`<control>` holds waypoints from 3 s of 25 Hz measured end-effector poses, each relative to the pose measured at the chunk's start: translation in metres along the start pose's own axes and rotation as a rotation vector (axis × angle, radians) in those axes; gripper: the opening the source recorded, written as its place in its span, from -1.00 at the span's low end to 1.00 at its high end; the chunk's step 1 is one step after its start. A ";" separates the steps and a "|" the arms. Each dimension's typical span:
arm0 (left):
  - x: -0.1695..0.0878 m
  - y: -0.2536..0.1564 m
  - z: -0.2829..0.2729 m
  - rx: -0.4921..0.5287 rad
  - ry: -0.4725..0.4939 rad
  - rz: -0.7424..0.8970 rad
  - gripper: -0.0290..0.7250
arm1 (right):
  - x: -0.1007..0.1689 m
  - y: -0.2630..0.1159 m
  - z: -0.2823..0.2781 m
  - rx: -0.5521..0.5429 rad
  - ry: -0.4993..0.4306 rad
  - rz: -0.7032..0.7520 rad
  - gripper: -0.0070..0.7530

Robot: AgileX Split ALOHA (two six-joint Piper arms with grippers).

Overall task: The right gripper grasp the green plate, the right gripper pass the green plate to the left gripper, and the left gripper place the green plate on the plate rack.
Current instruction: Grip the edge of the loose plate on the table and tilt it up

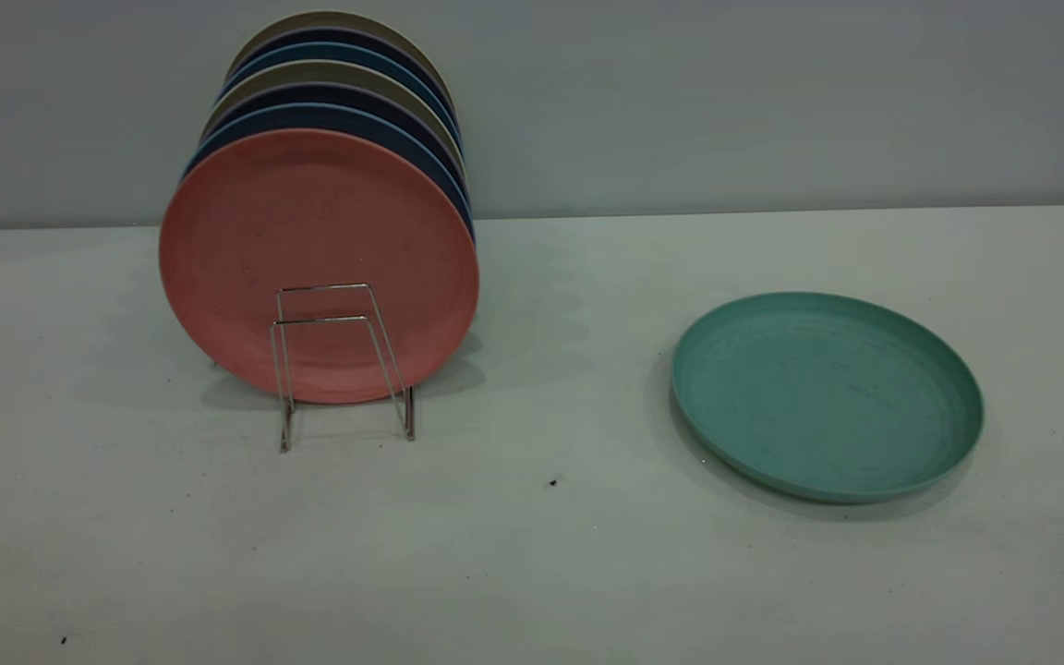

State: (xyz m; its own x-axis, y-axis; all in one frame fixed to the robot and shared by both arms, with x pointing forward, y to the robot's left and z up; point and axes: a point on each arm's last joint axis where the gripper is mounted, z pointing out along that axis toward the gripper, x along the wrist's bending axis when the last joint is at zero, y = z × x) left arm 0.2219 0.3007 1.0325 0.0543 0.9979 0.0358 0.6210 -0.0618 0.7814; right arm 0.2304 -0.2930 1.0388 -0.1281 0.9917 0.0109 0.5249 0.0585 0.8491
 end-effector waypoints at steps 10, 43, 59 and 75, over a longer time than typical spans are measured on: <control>0.000 0.000 0.000 0.000 0.000 0.000 0.45 | 0.000 0.000 0.000 0.000 0.000 0.000 -0.35; 0.000 0.001 0.000 -0.002 0.000 0.001 0.45 | 0.000 0.000 0.000 0.000 0.000 0.001 -0.35; 0.008 0.139 0.079 0.303 -0.020 0.029 0.56 | -0.004 0.091 0.091 0.241 0.071 -0.063 0.29; -0.022 0.191 0.228 0.405 -0.288 0.017 0.57 | 0.009 0.104 0.266 0.465 0.358 0.099 0.29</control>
State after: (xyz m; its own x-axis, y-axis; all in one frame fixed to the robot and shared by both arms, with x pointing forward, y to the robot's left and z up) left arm 0.5179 0.2627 1.0388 0.2453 0.9542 -0.1715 0.8689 -0.1379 0.4754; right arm 0.5082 -0.2479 0.9867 -0.2928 0.8995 0.3242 0.8520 0.0916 0.5154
